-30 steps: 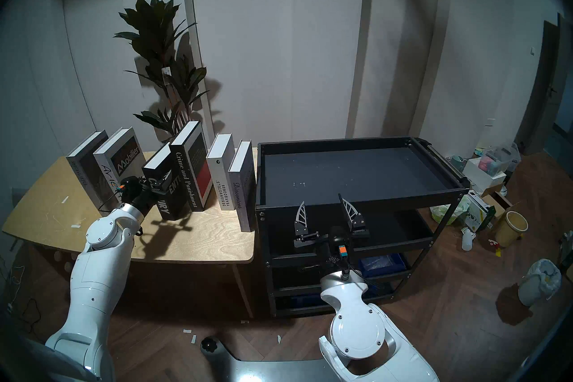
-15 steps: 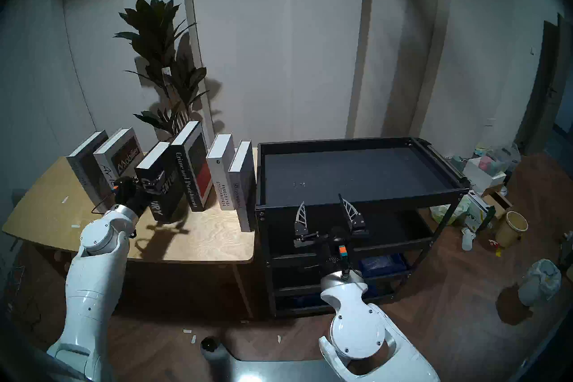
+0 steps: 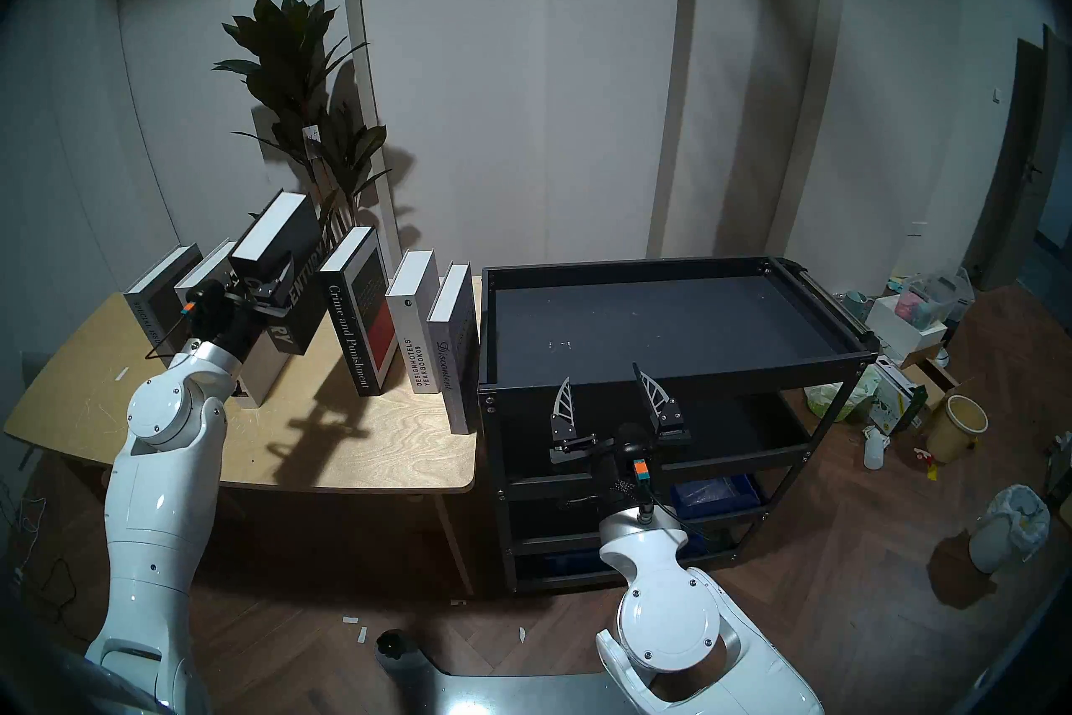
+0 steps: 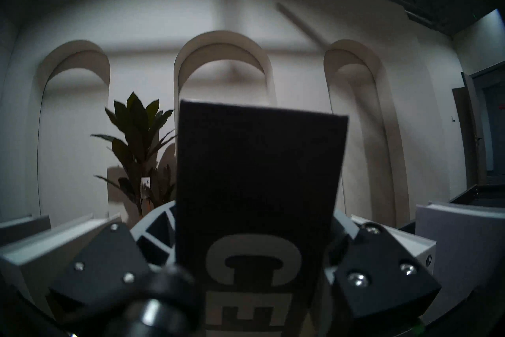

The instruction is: Move the books from the display table onto the shelf, standing them upright with spines facing out and tallest at one end

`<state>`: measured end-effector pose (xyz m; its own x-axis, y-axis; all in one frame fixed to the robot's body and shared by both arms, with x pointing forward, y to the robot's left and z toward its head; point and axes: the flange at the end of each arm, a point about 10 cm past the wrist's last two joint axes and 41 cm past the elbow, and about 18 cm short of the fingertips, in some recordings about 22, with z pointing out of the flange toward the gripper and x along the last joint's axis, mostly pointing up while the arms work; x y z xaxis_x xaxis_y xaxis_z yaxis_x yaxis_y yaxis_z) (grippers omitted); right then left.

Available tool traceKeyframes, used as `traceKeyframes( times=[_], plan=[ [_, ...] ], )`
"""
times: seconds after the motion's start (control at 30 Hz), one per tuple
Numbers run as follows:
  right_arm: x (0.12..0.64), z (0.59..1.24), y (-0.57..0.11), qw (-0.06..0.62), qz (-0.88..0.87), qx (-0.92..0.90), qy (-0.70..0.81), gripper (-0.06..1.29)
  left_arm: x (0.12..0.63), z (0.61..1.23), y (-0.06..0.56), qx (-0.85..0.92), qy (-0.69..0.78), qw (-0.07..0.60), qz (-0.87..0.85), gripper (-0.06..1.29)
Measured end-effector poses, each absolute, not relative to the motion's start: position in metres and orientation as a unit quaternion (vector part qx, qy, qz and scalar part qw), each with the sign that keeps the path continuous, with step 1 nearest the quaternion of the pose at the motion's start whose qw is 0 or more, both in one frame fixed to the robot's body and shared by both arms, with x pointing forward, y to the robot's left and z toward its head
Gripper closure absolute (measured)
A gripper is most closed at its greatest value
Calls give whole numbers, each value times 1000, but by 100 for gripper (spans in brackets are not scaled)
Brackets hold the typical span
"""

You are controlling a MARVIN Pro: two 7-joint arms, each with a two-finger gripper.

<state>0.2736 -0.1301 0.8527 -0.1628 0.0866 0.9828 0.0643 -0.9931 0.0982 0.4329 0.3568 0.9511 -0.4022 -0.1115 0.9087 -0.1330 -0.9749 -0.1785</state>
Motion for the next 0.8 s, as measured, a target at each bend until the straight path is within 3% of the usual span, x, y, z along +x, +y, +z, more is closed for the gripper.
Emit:
traceKeyframes(
  times=[0.57, 0.8],
  plan=[
    [274, 852, -130, 8, 760, 647, 58, 0, 409, 1025, 318, 435, -210, -103, 869, 63],
    [274, 852, -130, 8, 760, 647, 58, 0, 399, 1050, 285, 378, -247, -116, 885, 63]
  ],
)
